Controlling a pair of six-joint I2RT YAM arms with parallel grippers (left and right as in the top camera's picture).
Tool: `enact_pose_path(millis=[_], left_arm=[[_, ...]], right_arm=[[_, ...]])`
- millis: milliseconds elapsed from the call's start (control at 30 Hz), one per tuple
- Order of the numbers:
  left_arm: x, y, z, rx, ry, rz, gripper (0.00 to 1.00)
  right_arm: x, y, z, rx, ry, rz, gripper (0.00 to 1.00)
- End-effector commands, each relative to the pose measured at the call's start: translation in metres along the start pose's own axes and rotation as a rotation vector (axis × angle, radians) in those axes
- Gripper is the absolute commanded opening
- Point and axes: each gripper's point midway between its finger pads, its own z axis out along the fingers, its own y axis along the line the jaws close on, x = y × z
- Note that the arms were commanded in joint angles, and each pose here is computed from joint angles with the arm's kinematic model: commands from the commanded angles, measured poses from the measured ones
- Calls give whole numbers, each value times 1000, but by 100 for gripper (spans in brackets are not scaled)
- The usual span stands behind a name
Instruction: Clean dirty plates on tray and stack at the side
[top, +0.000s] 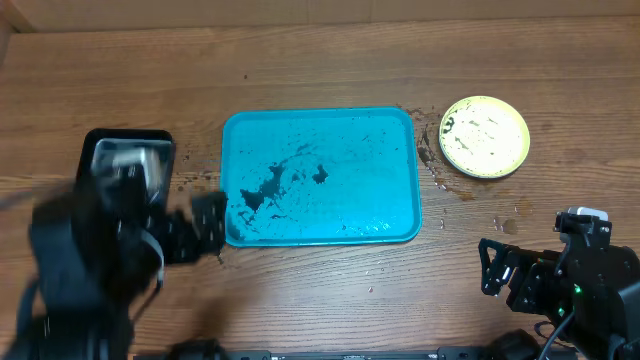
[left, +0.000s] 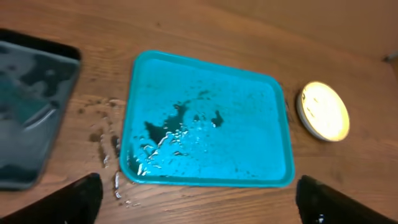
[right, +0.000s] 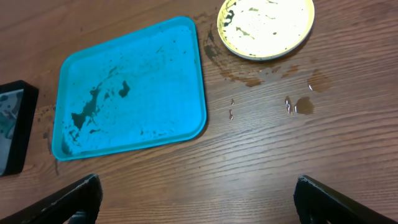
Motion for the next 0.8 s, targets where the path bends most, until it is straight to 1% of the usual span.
enact_pose_path(millis=[0, 167, 467, 767], left_arm=[[9, 13, -4, -64, -35, -39, 100], [10, 13, -7, -60, -48, -37, 100], [23, 16, -6, -76, 10, -50, 100], [24, 17, -6, -77, 14, -51, 100]], right_arm=[[-3, -1, 0, 7, -14, 3, 100], [-3, -1, 0, 7, -14, 3, 100], [-3, -1, 0, 7, -13, 4, 100], [-3, -1, 0, 7, -13, 4, 100]])
